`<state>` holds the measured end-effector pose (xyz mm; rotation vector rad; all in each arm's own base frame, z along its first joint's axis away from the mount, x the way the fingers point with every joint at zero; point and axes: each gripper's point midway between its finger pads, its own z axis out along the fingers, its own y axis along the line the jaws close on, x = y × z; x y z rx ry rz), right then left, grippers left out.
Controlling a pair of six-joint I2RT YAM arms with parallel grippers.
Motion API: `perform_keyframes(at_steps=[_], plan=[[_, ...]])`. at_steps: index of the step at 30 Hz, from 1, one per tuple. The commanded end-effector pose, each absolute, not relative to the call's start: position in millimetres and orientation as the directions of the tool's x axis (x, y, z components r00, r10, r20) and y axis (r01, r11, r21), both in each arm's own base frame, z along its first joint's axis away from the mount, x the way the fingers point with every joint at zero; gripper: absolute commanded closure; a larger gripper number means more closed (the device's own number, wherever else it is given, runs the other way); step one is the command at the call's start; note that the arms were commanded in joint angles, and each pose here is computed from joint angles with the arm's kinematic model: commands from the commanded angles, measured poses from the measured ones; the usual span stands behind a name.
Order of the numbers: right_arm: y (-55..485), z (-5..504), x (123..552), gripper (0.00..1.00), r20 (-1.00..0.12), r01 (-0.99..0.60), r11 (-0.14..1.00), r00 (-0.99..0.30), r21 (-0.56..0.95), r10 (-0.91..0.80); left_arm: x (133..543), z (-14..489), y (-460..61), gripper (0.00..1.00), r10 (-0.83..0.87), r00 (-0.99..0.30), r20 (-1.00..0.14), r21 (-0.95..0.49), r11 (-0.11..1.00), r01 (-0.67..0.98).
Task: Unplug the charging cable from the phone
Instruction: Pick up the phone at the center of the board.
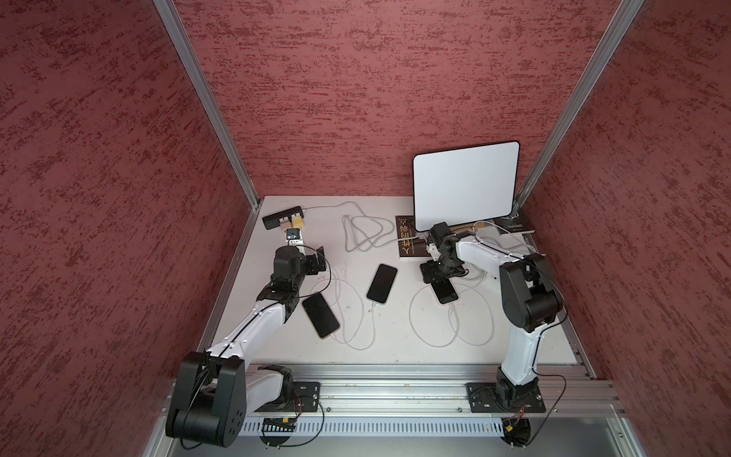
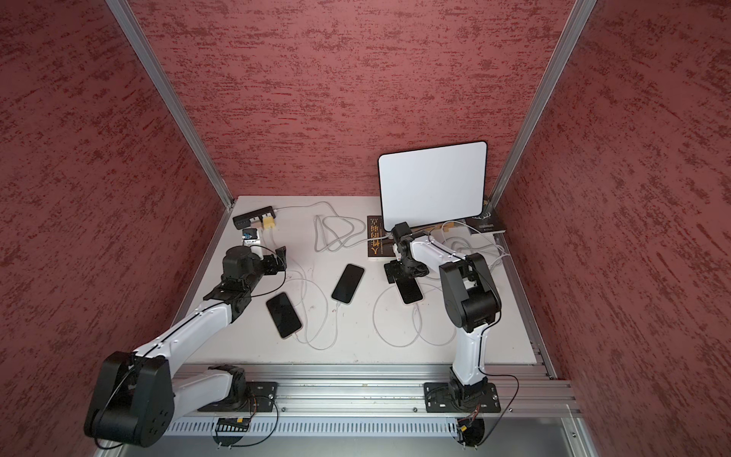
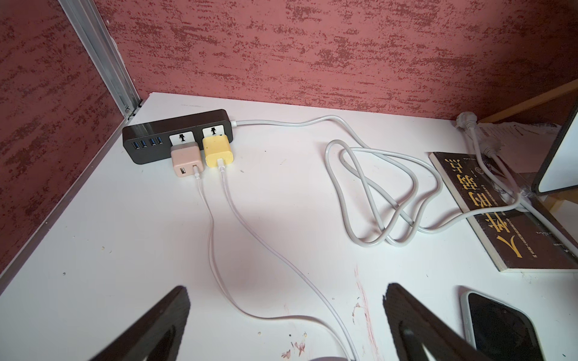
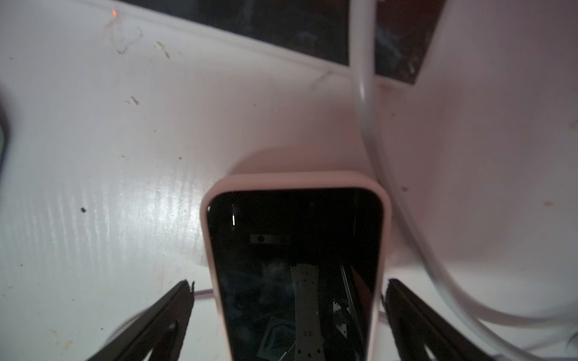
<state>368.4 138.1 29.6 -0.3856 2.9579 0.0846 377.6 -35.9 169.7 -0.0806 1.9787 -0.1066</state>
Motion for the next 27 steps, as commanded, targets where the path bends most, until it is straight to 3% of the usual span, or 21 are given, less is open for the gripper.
perform_keyframes(at_steps=[1,8,19,27], plan=[[143.2,31.9,380.5,0.03,-0.201,-0.272,0.962,-0.944,0.02,-0.263,377.0,175.2,-35.3,0.0,-0.124,-0.375,-0.919,-0.133,0.991,-0.003],[142.9,24.5,380.7,0.13,-0.186,-0.27,0.963,-0.947,0.009,-0.263,375.6,177.3,-33.5,0.0,-0.134,-0.372,-0.919,-0.14,0.99,-0.01],[141.5,19.2,379.3,0.2,-0.185,-0.277,0.96,-0.942,-0.035,-0.279,374.3,178.1,-33.3,0.0,-0.147,-0.379,-0.914,-0.159,0.987,0.0],[145.3,27.4,382.3,0.38,-0.21,-0.281,0.959,-0.937,-0.02,-0.279,371.3,183.8,-28.2,0.0,-0.172,-0.356,-0.919,-0.177,0.984,-0.018]])
